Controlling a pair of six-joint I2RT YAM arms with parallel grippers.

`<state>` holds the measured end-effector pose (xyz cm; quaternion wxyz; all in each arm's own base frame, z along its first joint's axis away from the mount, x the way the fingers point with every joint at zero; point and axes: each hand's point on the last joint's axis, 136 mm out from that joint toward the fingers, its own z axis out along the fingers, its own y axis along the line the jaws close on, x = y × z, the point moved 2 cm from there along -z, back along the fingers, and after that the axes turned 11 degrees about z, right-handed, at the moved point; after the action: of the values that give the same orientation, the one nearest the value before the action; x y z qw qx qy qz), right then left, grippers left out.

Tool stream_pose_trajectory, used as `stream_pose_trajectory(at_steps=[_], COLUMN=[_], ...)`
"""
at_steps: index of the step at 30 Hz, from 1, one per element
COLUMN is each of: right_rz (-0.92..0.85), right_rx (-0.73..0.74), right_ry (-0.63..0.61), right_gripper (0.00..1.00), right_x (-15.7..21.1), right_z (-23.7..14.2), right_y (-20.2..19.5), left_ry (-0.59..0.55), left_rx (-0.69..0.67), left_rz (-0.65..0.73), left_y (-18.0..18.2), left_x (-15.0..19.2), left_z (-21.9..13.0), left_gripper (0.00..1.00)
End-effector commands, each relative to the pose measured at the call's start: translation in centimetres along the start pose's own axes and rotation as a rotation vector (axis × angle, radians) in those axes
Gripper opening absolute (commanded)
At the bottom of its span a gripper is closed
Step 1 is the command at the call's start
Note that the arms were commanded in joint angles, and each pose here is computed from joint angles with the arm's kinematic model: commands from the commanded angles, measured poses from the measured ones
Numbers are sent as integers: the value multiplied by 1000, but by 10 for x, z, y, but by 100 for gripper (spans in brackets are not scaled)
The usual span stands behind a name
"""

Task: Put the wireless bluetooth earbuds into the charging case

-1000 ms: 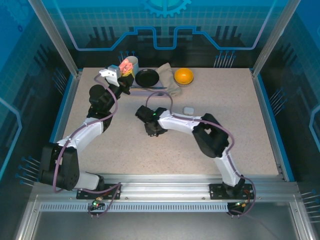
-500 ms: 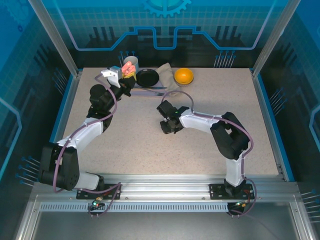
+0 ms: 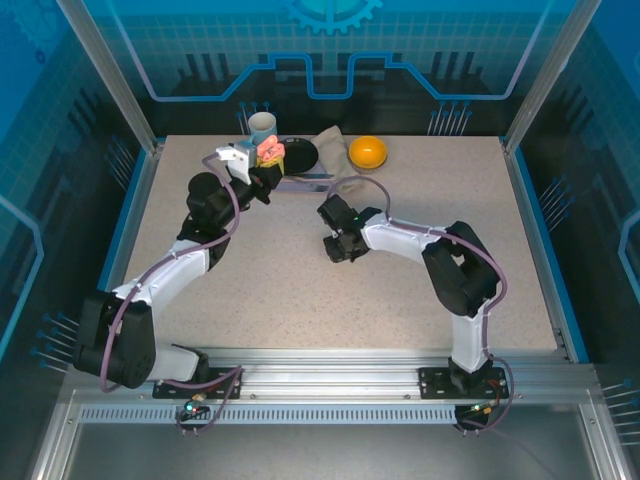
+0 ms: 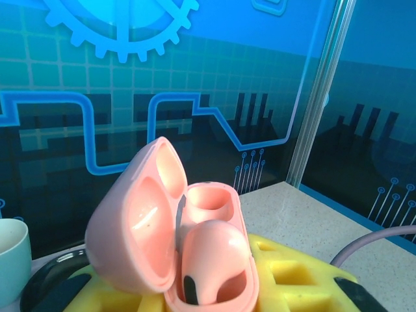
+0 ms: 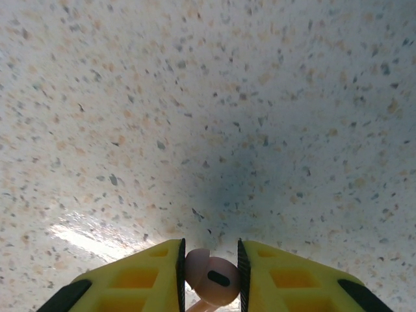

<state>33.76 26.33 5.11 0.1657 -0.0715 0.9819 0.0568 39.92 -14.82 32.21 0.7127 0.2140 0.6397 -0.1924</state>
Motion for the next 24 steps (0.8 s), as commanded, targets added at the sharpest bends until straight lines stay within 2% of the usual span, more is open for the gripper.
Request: stream_pose_trajectory(at_steps=[1,7,11,15,18,24], right_rz=[9,-24,1,98,168,293], right_rx=[29,47,72,92,109,211], right_ry=[73,116,122,120,113,120], right_gripper=[28,32,46,57,59,58], right_x=[11,18,18,18,19,23], right_z=[5,12,7,-4,-11,-11], right_y=[-4,-4,-7,-7,-3,-2], left_ry=[-19,-21,-25,-30,-32,-32], left_rx=[18,21,20,20,19,19], left_rz=[25,27,28,31,32,33], left_y=[-8,-11,-11,-12,-12,-12], left_x=[-7,-8,-9,-10,-10,-9], left_z=[-3,-2,-2,-3,-3,-3], left_gripper=[0,0,0,0,0,0])
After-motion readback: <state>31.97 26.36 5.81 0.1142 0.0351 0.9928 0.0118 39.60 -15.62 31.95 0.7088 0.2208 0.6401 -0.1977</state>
